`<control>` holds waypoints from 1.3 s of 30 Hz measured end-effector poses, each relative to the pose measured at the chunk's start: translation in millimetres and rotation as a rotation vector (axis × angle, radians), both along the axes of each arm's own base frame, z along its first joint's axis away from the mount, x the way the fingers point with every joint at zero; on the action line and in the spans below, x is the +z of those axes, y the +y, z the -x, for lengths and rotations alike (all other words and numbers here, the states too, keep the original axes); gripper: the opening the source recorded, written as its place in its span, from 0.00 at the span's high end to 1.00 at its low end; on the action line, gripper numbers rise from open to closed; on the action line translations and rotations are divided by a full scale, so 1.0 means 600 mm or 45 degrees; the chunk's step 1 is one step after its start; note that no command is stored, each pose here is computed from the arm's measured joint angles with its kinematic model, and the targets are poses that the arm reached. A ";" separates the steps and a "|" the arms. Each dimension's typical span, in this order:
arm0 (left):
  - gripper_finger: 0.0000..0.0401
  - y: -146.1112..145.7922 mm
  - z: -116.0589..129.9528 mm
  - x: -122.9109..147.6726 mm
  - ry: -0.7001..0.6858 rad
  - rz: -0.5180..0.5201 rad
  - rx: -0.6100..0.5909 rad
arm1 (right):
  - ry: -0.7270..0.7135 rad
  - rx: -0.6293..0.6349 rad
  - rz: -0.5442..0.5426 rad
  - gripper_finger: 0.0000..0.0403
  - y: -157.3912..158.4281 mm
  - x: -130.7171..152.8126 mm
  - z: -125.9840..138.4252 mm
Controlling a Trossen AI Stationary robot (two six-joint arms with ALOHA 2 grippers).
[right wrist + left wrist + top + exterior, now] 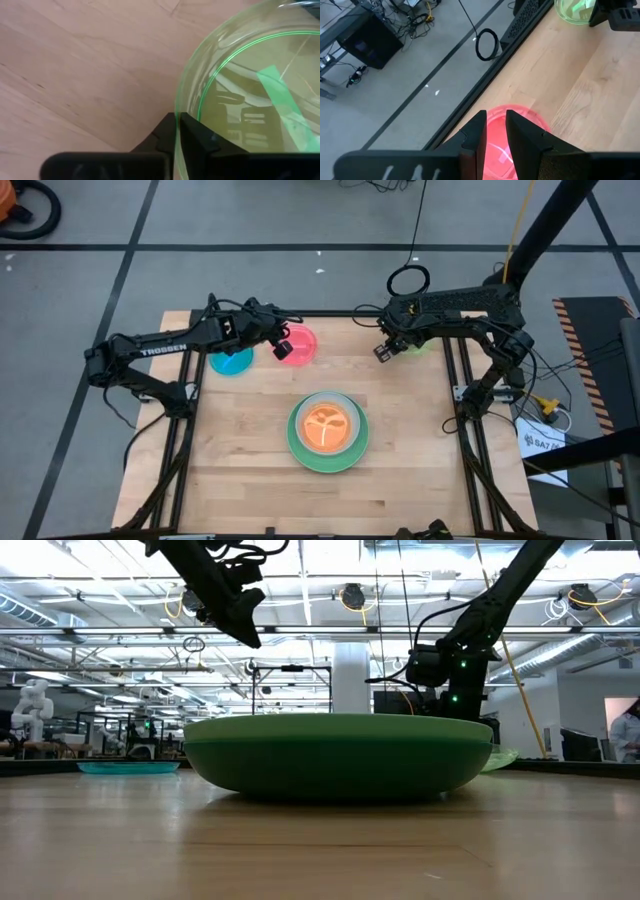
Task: Stack plastic plates
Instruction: Stack the green transparent plate on the orange transparent plate
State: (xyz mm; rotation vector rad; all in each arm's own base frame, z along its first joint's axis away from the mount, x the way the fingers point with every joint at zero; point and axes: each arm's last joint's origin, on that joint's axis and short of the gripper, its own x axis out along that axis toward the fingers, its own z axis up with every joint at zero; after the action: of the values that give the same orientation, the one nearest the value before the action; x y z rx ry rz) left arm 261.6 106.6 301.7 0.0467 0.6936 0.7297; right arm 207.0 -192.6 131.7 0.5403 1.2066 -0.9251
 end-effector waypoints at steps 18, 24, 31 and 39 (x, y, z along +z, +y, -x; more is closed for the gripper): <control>0.80 0.000 0.001 -0.002 0.017 0.002 -0.002 | 0.038 0.149 -0.011 0.97 0.017 0.023 -0.033; 0.80 0.000 0.000 -0.001 0.013 -0.005 -0.007 | 0.056 0.219 0.011 0.97 0.031 0.046 -0.058; 0.80 0.000 0.001 -0.001 0.020 -0.015 0.007 | 0.083 0.300 0.047 0.99 0.052 0.068 -0.084; 0.80 -0.002 0.016 -0.001 0.104 -0.065 0.127 | 0.083 0.368 0.046 1.00 0.075 0.084 -0.104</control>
State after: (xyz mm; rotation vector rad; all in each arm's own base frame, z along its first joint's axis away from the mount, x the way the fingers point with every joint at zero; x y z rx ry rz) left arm 251.8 105.7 301.2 0.0894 0.7591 0.8448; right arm 269.5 -147.7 181.9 0.2977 1.2853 -0.7206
